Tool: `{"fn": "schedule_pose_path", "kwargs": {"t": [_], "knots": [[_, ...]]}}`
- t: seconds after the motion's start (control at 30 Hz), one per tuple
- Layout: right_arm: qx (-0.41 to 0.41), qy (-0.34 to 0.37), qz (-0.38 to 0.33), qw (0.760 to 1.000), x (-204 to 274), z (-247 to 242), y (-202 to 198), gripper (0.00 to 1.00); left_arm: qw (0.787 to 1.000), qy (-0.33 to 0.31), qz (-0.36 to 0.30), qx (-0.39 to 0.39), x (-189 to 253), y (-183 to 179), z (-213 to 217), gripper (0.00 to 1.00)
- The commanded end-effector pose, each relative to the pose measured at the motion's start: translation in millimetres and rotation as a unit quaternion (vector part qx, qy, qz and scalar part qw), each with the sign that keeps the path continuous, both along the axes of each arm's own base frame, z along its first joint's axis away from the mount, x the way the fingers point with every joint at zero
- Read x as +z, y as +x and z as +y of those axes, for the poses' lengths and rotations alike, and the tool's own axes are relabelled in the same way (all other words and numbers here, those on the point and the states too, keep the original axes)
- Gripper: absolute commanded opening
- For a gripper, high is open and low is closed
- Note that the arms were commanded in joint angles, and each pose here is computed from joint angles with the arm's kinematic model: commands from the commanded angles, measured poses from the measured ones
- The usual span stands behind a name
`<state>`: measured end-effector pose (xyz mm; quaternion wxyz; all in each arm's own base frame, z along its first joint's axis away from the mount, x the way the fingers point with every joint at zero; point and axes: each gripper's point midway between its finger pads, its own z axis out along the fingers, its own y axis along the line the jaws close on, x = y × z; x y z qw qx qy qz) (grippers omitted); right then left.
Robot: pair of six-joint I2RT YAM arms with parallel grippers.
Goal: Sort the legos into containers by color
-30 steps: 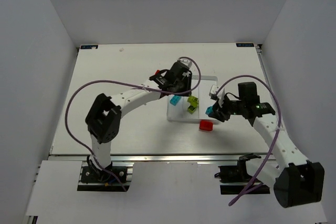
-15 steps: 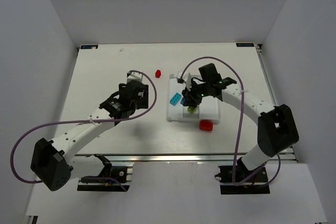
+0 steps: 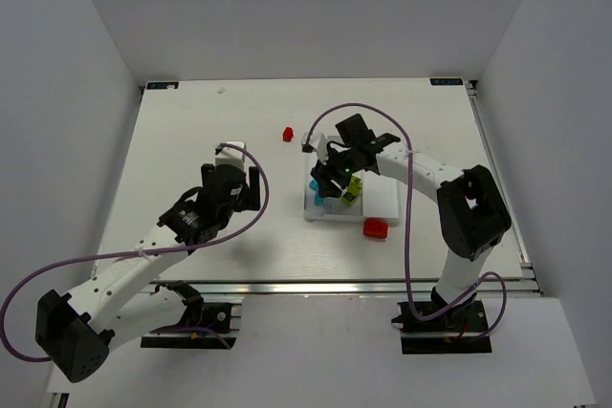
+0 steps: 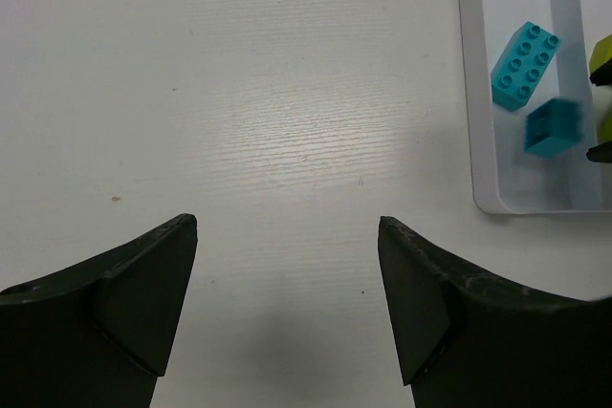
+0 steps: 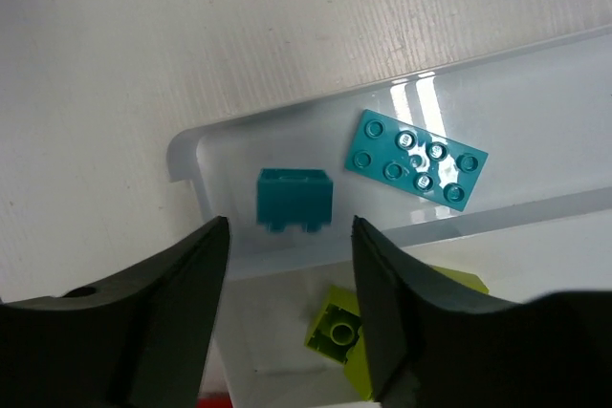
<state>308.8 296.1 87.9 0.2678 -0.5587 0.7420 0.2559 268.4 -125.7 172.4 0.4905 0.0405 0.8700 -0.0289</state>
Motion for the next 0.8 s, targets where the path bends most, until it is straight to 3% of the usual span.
{"fn": "schedule_pose_path", "kwargs": {"t": [0.0, 0.07, 0.17, 0.33, 0.37, 0.43, 0.47, 0.5, 0.57, 0.63, 0.67, 0.77], "knots": [[-0.002, 0.0, 0.0, 1.0, 3.3, 2.1, 3.4, 0.63, 1.0, -0.012, -0.011, -0.009, 5.0, 0.6, -3.6, 0.86], [-0.004, 0.0, 0.002, 1.0, 3.6, 2.0, 4.1, 0.7, 1.0, -0.012, -0.011, -0.009, 4.7, 0.4, -3.4, 0.86], [-0.006, 0.003, -0.002, 1.0, 8.7, -0.8, 3.5, 0.71, 1.0, -0.013, -0.012, -0.009, 5.6, 0.2, -3.3, 0.87], [0.028, 0.034, -0.032, 0.999, 35.6, -13.3, -17.5, 0.61, 1.0, -0.017, -0.019, -0.009, 9.5, -0.4, -2.7, 0.87], [0.04, 0.055, -0.058, 0.996, 57.9, -19.3, -25.4, 0.53, 1.0, -0.018, -0.02, -0.009, 10.8, -0.6, -2.5, 0.86], [0.068, 0.055, -0.06, 0.994, 52.6, -35.8, -49.3, 0.44, 0.999, -0.024, -0.027, -0.01, 15.3, -1.7, -1.9, 0.87], [0.063, 0.06, -0.082, 0.993, 65.2, -45.0, -54.7, 0.25, 0.999, -0.025, -0.03, -0.011, 16.6, -2.0, -1.6, 0.87], [0.054, 0.054, -0.088, 0.993, 64.6, -52.6, -58.5, 0.14, 0.999, -0.028, -0.032, -0.013, 17.7, -2.6, -2.1, 0.87], [0.023, 0.024, -0.085, 0.996, 50.0, -76.6, -70.2, 0.03, 0.999, -0.032, -0.039, -0.015, 22.3, -3.6, -1.7, 0.87], [-0.011, -0.002, -0.085, 0.996, 41.4, -93.9, -72.3, 0.12, 0.998, -0.036, -0.041, -0.018, 24.2, -4.5, -2.3, 0.87], [-0.028, -0.017, -0.069, 0.997, 32.4, -105.4, -80.7, 0.36, 0.998, -0.037, -0.045, -0.018, 26.3, -5.1, -1.7, 0.87], [-0.069, -0.049, -0.046, 0.995, 23.5, -125.9, -88.5, 0.58, 0.998, -0.041, -0.048, -0.02, 28.6, -6.0, -1.9, 0.87]]}}
